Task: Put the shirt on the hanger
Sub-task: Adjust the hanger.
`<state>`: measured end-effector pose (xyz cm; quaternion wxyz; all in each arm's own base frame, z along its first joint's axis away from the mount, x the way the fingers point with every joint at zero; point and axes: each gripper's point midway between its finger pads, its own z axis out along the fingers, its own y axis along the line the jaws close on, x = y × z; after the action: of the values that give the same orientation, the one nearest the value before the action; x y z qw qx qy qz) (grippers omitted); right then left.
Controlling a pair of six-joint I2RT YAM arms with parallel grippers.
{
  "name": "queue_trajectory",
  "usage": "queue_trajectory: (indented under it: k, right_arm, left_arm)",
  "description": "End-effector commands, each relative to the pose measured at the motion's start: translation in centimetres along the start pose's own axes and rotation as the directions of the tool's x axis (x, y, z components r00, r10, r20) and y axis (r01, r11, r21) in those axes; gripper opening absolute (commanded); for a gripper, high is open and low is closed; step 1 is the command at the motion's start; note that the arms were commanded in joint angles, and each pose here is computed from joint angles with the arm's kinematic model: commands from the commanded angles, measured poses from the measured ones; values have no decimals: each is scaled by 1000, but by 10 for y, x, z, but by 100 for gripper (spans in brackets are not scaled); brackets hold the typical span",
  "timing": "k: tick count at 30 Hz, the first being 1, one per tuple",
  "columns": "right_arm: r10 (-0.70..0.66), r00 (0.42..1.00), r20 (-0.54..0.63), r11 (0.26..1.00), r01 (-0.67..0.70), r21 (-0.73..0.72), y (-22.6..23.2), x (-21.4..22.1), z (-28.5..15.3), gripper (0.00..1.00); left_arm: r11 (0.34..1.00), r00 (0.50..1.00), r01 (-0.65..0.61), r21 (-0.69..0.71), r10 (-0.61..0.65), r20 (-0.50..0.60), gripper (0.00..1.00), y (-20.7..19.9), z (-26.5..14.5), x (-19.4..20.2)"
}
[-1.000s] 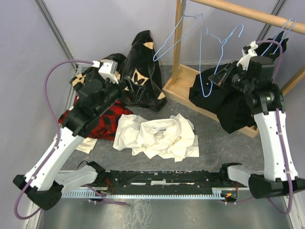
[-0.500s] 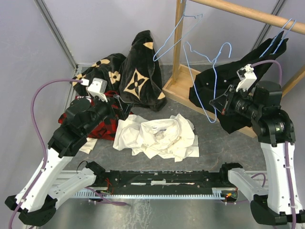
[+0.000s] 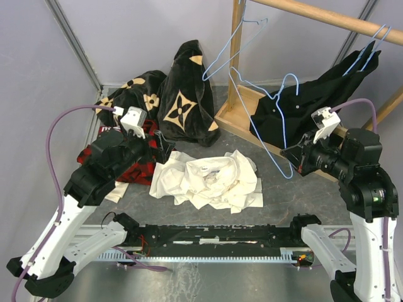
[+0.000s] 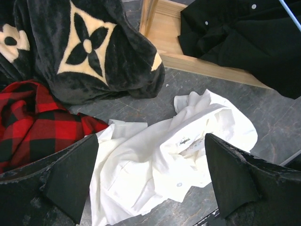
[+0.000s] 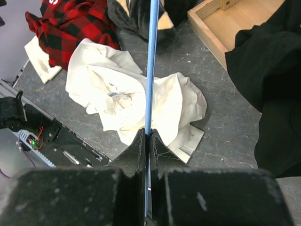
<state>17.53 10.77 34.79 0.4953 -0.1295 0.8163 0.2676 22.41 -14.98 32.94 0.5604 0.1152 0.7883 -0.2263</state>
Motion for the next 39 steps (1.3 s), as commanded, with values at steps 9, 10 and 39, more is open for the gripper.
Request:
queue_trajectory:
  k: [9, 10, 39]
  right_arm:
    - [-147, 986, 84, 939, 166, -303, 64, -6, -32, 0]
    - [-149, 985, 87, 931, 169, -324, 68, -5, -34, 0]
    - [-581, 792, -191, 639, 298, -709, 138, 52, 22, 0]
  left_arm:
    - [966, 951, -260, -1, 256, 174, 99, -3, -45, -67]
    - [963, 945, -271, -7, 267, 190, 99, -4, -49, -73]
    - [918, 921, -358, 169, 317, 227, 97, -32, -94, -65]
